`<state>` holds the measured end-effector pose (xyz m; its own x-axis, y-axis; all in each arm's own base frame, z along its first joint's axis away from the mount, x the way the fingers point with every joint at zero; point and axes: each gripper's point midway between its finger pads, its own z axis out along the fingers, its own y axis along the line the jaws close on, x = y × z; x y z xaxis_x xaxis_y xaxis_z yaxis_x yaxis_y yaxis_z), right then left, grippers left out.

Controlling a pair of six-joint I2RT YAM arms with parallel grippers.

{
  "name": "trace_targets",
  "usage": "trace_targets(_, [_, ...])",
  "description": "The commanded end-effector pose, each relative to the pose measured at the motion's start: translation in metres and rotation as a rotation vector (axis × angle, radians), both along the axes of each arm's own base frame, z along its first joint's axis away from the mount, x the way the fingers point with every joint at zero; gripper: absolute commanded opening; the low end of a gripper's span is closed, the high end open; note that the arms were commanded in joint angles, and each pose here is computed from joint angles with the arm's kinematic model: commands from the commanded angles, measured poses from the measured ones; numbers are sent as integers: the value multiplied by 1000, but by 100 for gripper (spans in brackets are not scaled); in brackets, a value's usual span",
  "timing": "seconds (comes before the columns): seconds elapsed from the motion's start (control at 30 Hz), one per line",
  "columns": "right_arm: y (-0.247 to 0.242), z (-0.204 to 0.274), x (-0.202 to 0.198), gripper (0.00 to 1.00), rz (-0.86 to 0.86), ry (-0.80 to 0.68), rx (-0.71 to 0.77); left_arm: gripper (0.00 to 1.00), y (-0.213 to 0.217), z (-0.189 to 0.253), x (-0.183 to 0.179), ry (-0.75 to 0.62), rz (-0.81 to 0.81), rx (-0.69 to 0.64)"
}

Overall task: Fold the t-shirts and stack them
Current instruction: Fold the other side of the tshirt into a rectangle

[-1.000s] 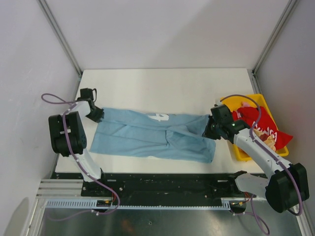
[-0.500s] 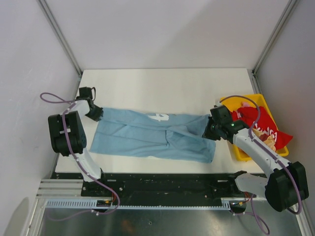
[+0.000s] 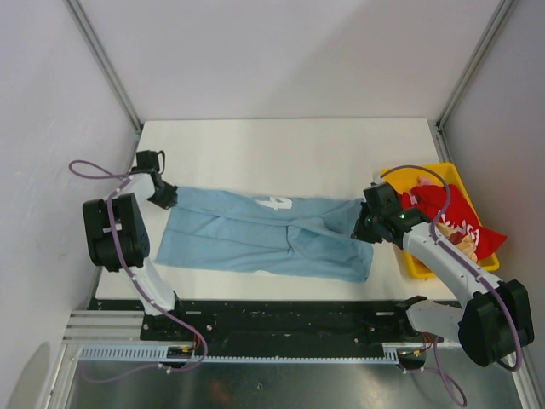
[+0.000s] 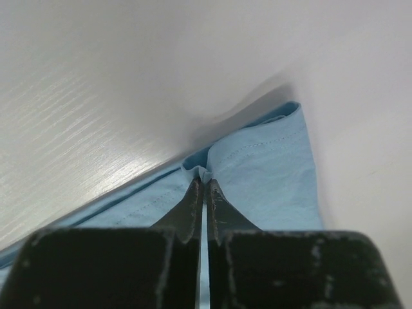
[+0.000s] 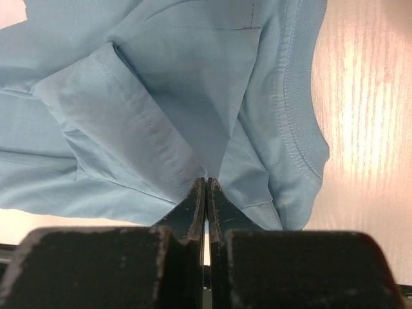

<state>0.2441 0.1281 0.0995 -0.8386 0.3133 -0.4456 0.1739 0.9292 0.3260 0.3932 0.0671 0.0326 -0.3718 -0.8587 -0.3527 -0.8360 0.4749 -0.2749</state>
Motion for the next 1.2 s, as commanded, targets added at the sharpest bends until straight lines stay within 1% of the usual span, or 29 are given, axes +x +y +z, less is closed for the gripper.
trace_targets(0.0, [-12,0,0,0,-35,-9,-43,0,8,33,-1,-89,-1,37])
trace_targets(0.17, [-22,3,-3,0,-50,-14,-54,0,12,33,-24,-80,5,46])
trace_targets(0.33, [-21,-13,-9,0,-37,25,-49,0,13,18,-40,-36,5,38])
trace_targets(0.53, [-13,-6,7,0,-18,-1,-14,0,11,15,-37,-29,-16,24])
trace_targets(0.87, [-15,60,45,0,-5,-119,-47,0,11,43,-16,-113,-41,26])
trace_targets(1.0, [-17,59,41,0,4,-93,-67,0,9,43,-19,-113,-44,19])
trace_targets(1.17, [-12,45,20,0,32,-50,-83,0,9,30,-34,-73,-38,20])
